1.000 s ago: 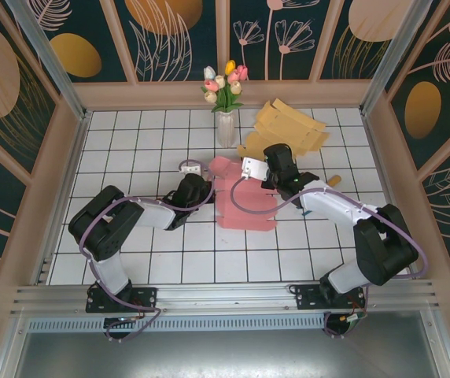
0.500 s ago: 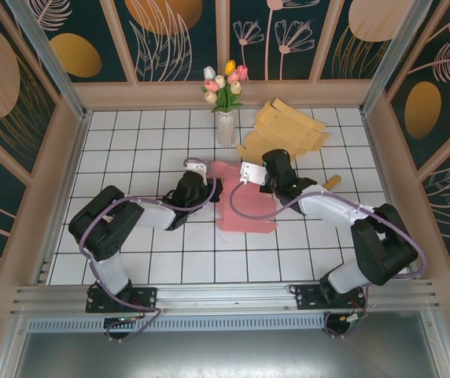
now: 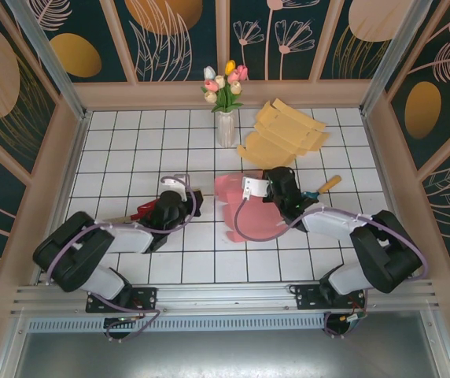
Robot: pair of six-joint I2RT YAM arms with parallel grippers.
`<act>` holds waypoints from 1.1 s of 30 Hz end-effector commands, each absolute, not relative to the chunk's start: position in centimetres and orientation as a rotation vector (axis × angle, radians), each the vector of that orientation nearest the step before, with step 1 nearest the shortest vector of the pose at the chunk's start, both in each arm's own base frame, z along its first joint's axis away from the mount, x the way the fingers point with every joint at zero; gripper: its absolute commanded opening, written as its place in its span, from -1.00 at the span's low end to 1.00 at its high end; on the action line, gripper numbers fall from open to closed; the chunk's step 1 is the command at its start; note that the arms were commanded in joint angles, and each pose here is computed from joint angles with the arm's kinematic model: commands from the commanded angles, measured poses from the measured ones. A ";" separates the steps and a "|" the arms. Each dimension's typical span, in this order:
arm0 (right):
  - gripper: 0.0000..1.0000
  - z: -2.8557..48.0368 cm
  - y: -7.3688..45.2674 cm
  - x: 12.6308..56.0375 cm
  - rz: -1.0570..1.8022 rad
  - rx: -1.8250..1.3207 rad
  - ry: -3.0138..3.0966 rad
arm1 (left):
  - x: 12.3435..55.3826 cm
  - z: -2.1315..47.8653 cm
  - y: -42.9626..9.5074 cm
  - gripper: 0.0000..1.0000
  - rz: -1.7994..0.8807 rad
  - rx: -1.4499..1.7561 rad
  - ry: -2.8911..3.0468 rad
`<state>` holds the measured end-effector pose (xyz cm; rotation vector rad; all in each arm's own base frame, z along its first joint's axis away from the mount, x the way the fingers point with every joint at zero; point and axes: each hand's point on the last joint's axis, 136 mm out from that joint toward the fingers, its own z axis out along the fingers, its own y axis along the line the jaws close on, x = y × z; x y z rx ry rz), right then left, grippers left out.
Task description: Fold the paper box
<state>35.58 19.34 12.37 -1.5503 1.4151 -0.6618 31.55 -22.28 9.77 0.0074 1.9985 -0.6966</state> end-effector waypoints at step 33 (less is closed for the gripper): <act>-1.00 10.1 19.9 33.7 -0.808 -1.694 1.123 | 29.5 8.1 -24.8 -0.38 -0.746 0.374 1.846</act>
